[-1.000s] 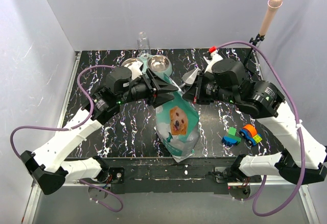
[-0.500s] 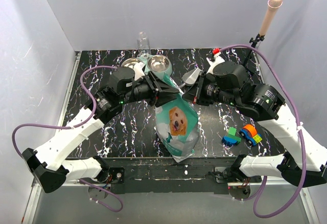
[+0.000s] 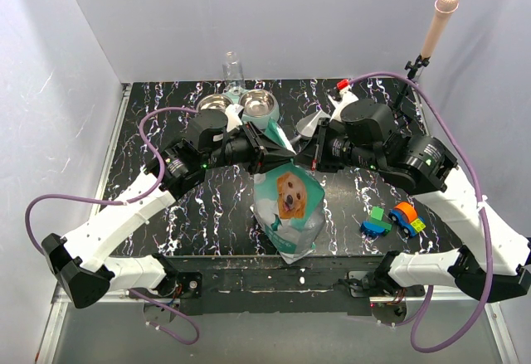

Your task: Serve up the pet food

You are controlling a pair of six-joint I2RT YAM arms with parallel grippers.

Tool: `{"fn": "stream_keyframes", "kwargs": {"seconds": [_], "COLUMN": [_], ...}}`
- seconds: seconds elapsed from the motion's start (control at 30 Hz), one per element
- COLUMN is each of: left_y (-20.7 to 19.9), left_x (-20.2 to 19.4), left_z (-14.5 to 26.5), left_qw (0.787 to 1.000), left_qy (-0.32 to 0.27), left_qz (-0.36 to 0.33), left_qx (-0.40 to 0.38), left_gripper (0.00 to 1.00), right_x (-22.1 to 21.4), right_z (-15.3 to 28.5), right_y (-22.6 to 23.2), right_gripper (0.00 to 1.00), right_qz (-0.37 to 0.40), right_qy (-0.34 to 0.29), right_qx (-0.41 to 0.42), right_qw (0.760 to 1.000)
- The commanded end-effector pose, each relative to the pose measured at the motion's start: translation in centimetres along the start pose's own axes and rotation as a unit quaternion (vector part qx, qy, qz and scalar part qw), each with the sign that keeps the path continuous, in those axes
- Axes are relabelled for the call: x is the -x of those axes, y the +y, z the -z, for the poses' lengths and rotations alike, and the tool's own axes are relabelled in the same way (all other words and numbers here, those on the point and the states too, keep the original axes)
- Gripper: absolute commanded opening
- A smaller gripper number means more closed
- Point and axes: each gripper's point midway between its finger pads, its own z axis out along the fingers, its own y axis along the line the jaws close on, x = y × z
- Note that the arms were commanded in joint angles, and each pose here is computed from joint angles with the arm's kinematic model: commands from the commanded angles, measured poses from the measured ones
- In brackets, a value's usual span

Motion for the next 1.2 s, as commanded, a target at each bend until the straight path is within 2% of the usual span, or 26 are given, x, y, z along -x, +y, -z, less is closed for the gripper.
{"fn": "stream_keyframes", "kwargs": {"seconds": [0.0,0.13,0.33,0.6,0.63,0.73,0.87,1.07,1.1,1.17], "left_y": [-1.9,-2.6,-3.9,-5.4,-5.5,-5.7,-4.9,-5.3,-5.2,-5.4], "left_x": [-0.6,-0.7,-0.6,-0.6,-0.6,-0.5,-0.2,-0.4,-0.6,-0.8], "left_z": [0.9,1.0,1.4,2.0,2.0,2.2,1.9,2.3,2.5,3.0], "left_qw": [0.999,0.999,0.997,0.994,0.994,0.993,0.995,0.995,0.995,0.994], "left_qy": [0.006,0.008,0.002,-0.007,-0.007,-0.010,-0.017,-0.011,-0.009,-0.010], "left_qz": [-0.020,-0.031,-0.043,-0.048,-0.050,-0.058,-0.071,-0.091,-0.092,-0.095], "left_qx": [-0.029,-0.041,-0.067,-0.099,-0.100,-0.103,-0.066,-0.046,-0.048,-0.057], "left_gripper": [0.13,0.08,0.00,0.00,0.00,0.00,0.00,0.00,0.04,0.26], "right_x": [0.5,-0.3,-0.6,-1.6,-1.4,-1.1,0.0,2.6,2.8,2.7], "right_z": [-0.2,-0.2,0.4,-0.7,-1.1,-1.7,-1.7,-0.3,-0.2,-0.3], "right_y": [-0.6,-0.5,-1.9,-0.6,-0.6,-1.0,-1.1,-3.9,-3.8,-3.2], "right_gripper": [0.01,0.01,0.20,0.27,0.27,0.03,0.01,0.01,0.01,0.01], "right_qz": [0.037,0.086,0.147,0.176,0.173,0.160,0.137,0.135,0.137,0.144], "right_qy": [-0.006,0.016,0.018,0.025,0.017,0.002,-0.018,-0.057,-0.057,-0.052], "right_qx": [-0.013,-0.002,-0.032,0.010,0.008,-0.004,-0.025,-0.131,-0.134,-0.118], "right_qw": [0.999,0.996,0.989,0.984,0.985,0.987,0.990,0.980,0.980,0.981]}}
